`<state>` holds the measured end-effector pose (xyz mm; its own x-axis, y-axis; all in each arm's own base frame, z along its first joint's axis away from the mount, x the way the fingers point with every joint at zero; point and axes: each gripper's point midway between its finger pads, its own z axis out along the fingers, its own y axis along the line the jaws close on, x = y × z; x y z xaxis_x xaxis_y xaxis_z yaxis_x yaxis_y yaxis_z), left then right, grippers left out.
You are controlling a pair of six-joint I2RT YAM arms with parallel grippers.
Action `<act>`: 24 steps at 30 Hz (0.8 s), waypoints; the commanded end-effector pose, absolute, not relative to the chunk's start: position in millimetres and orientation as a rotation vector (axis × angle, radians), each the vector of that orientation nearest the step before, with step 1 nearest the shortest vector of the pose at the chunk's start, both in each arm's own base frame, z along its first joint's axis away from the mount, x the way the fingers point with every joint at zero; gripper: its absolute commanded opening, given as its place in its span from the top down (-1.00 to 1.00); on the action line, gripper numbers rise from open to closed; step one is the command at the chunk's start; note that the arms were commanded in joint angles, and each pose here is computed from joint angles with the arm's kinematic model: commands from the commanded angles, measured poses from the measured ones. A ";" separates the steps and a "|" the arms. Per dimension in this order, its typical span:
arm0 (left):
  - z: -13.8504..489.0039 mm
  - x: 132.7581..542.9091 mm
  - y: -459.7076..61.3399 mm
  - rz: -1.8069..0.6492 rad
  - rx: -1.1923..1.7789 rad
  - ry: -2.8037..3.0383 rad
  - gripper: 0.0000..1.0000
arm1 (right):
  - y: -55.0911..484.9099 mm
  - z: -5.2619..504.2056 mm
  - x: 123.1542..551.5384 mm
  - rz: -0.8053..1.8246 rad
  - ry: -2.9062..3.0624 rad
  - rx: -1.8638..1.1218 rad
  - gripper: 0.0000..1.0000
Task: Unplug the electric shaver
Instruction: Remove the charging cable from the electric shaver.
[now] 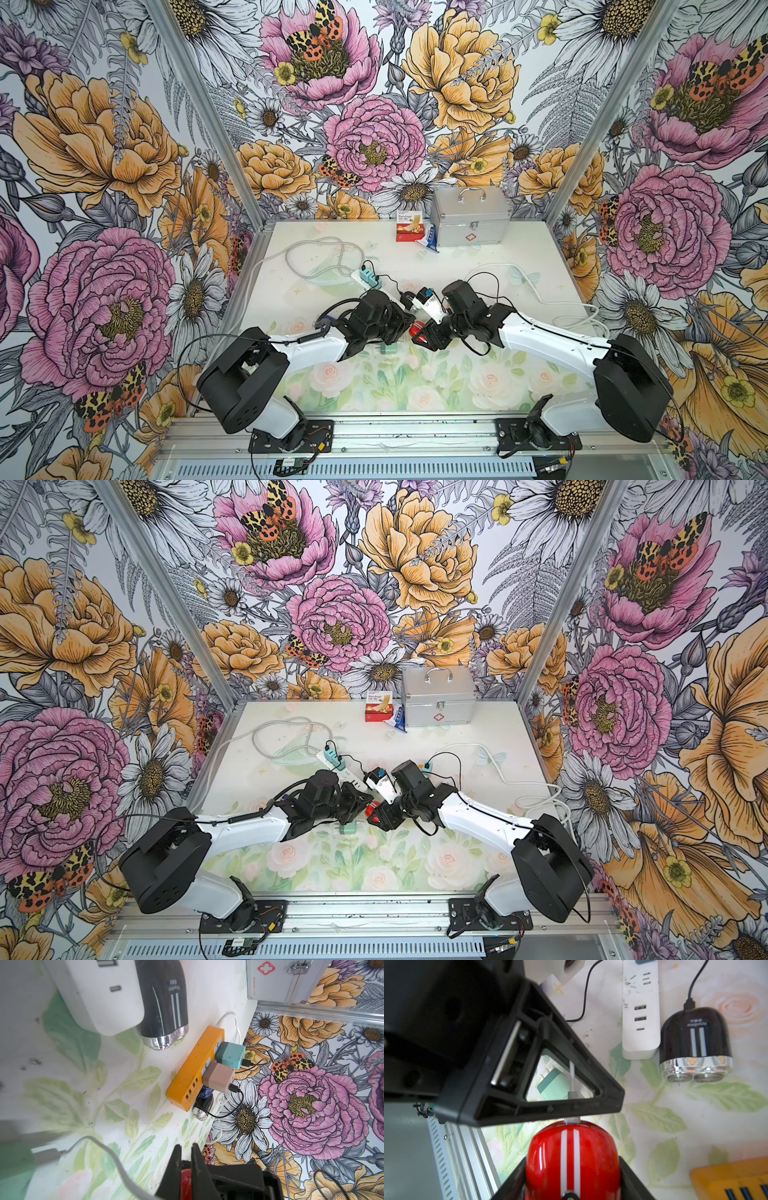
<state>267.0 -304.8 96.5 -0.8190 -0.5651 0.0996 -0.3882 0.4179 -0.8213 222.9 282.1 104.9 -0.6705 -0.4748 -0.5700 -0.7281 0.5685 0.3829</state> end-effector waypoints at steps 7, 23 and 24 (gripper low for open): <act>106.7 274.8 -299.5 -1.336 -0.831 2.430 1.00 | 285.9 106.2 218.4 0.953 2.437 -0.917 0.30; 101.7 287.4 -275.6 -1.172 -0.885 2.390 1.00 | 269.6 96.2 185.7 1.051 2.557 -0.803 0.34; 100.3 287.8 -275.8 -1.169 -0.886 2.394 1.00 | 268.4 96.8 184.2 1.051 2.557 -0.801 0.34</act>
<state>274.8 -282.9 90.0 -0.7772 -0.6284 0.0330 -0.4096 0.4655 -0.7846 192.4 271.9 90.2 -0.7984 -0.4027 -0.4477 -0.6004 0.5891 0.5408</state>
